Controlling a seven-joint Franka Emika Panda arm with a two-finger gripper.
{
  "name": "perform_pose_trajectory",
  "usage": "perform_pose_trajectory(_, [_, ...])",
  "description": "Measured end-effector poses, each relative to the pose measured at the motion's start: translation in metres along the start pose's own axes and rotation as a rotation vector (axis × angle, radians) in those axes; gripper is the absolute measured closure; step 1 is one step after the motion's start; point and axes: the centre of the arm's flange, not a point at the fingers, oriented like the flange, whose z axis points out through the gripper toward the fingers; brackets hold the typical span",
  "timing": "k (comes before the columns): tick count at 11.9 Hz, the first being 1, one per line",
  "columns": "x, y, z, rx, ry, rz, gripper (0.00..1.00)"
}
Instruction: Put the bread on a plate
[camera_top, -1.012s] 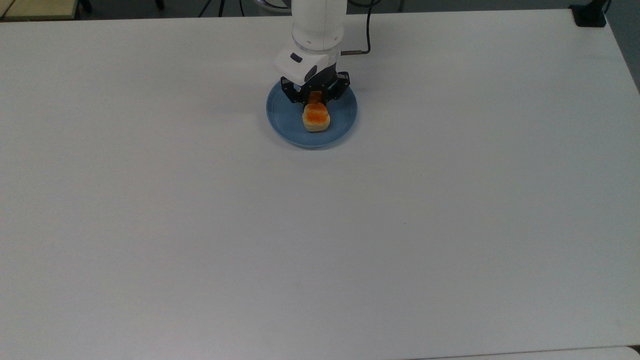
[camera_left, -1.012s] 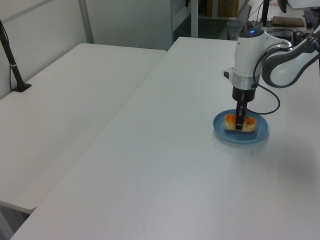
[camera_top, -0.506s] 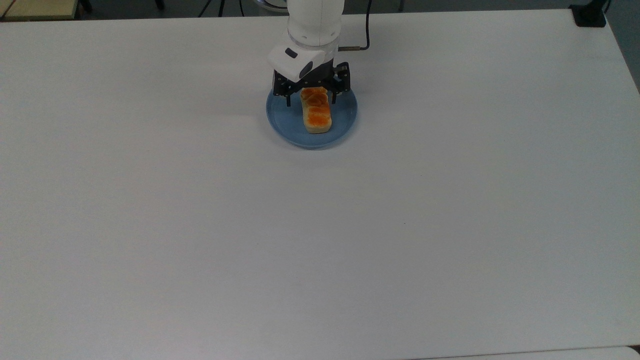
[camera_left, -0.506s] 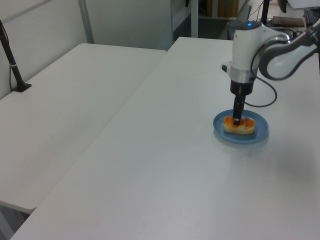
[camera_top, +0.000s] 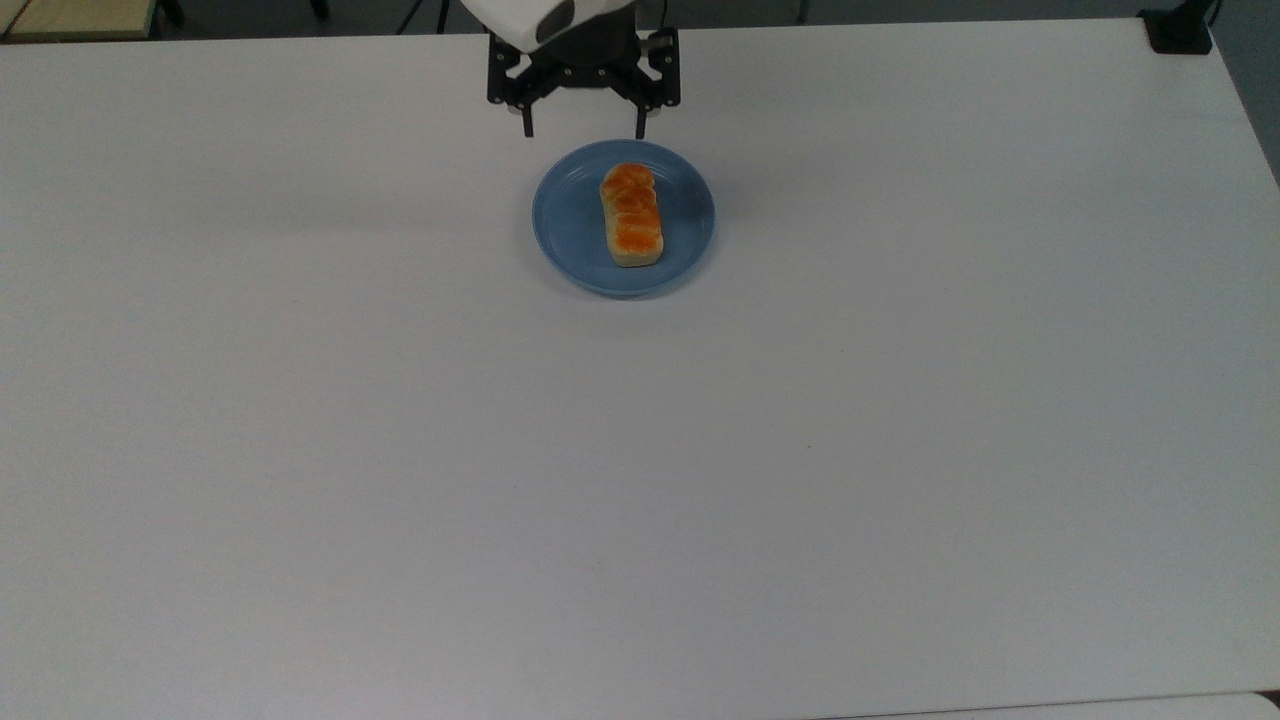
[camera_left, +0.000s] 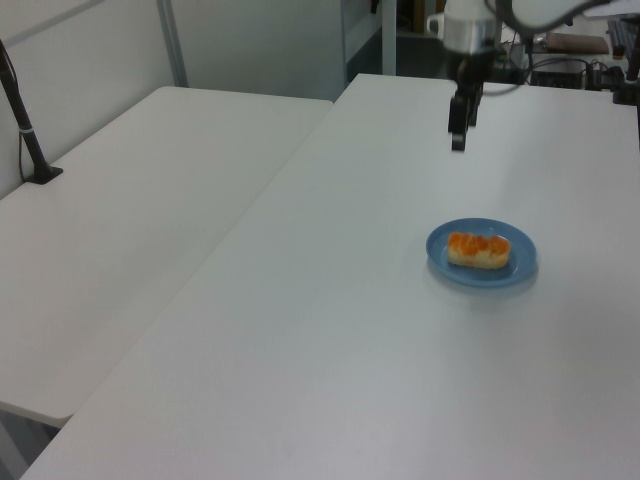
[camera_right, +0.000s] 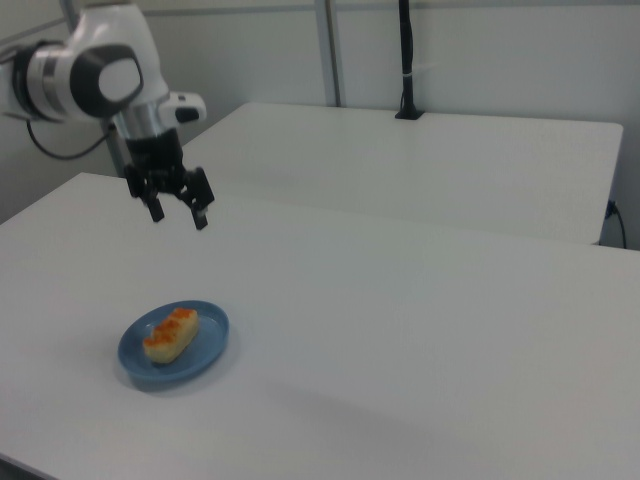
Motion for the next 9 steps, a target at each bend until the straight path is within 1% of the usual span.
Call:
perform_pose_trajectory(2, [0.000,0.012,-0.034,-0.002,-0.008,0.022,0.00])
perform_pose_trajectory(4, [-0.002,0.021,-0.057,-0.002,-0.009,0.038,0.00])
perform_pose_trajectory(6, [-0.002,0.037,-0.073,-0.001,0.013,0.066,0.00])
perform_pose_trajectory(8, [-0.007,0.055,-0.089,-0.002,-0.003,0.090,0.00])
perform_pose_trajectory(9, [-0.011,0.062,-0.096,-0.002,-0.015,0.082,0.00])
